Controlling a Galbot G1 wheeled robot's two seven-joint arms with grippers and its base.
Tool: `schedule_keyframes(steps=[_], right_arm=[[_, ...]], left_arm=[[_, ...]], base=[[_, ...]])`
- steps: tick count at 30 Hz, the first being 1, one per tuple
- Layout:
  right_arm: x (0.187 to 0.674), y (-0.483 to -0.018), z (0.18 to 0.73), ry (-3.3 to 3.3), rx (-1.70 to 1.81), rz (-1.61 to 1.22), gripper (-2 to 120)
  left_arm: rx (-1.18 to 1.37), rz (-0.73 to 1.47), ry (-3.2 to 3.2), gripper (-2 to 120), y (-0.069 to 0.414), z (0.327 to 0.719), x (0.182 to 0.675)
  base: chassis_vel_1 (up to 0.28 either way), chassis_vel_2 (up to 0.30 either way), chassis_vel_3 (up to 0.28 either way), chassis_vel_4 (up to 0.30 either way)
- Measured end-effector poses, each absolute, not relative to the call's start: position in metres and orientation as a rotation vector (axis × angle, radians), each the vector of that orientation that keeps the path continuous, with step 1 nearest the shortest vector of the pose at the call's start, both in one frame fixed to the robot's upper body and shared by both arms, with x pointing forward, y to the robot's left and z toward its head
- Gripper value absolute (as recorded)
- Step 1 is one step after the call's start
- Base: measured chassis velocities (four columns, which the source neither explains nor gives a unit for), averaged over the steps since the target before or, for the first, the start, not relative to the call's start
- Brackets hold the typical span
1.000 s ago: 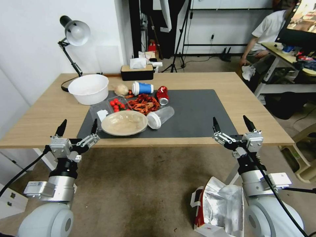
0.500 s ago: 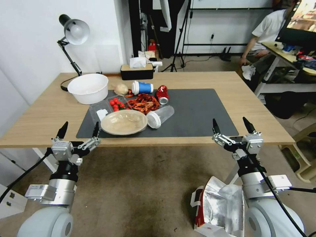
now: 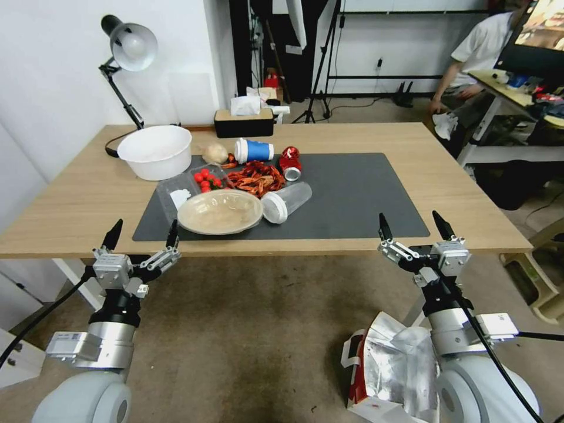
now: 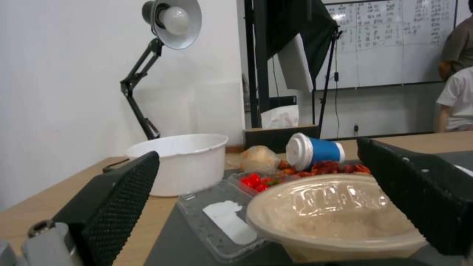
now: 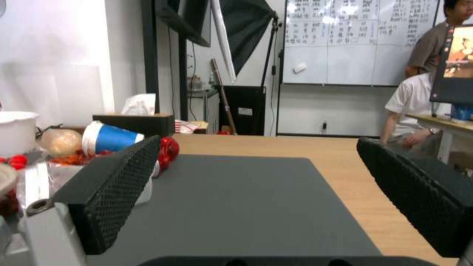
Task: Pick up the food delivery bag from the floor and place it on the table.
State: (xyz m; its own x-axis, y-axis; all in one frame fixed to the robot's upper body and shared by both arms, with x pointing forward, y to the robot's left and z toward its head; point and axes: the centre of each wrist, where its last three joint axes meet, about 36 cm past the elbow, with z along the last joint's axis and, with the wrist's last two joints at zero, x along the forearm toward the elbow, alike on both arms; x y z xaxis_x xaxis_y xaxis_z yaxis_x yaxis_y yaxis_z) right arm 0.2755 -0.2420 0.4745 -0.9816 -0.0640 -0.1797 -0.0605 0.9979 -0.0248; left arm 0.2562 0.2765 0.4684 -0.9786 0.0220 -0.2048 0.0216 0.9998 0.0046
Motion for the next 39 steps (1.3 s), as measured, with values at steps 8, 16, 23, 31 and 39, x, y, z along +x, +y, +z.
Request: schedule_keyframes(steps=[8,16,23,31,39], right_arm=[[0.2781,-0.2421,0.4745,2.952,-0.092,-0.03,100],[0.2776,-0.2427,0.4732,2.956,-0.084,-0.027,100],[0.2775,-0.2427,0.4722,2.957,-0.078,-0.024,100],[0.2765,-0.2418,0.4701,2.957,-0.069,-0.02,100],[0.2753,-0.2425,0.4728,2.95,-0.072,-0.026,100]], left_arm=[[0.044,0.011,2.944,100,0.2774,0.4684,0.2563],[0.053,0.015,2.951,100,0.2774,0.4683,0.2563],[0.07,0.017,2.957,100,0.2774,0.4674,0.2564],[0.074,0.015,2.96,100,0.2769,0.4672,0.2563],[0.082,0.017,2.957,100,0.2766,0.4684,0.2558]], base=[[0.0,0.0,0.0,0.0],[0.0,0.0,0.0,0.0],[0.0,0.0,0.0,0.0],[0.0,0.0,0.0,0.0],[0.0,0.0,0.0,0.0]])
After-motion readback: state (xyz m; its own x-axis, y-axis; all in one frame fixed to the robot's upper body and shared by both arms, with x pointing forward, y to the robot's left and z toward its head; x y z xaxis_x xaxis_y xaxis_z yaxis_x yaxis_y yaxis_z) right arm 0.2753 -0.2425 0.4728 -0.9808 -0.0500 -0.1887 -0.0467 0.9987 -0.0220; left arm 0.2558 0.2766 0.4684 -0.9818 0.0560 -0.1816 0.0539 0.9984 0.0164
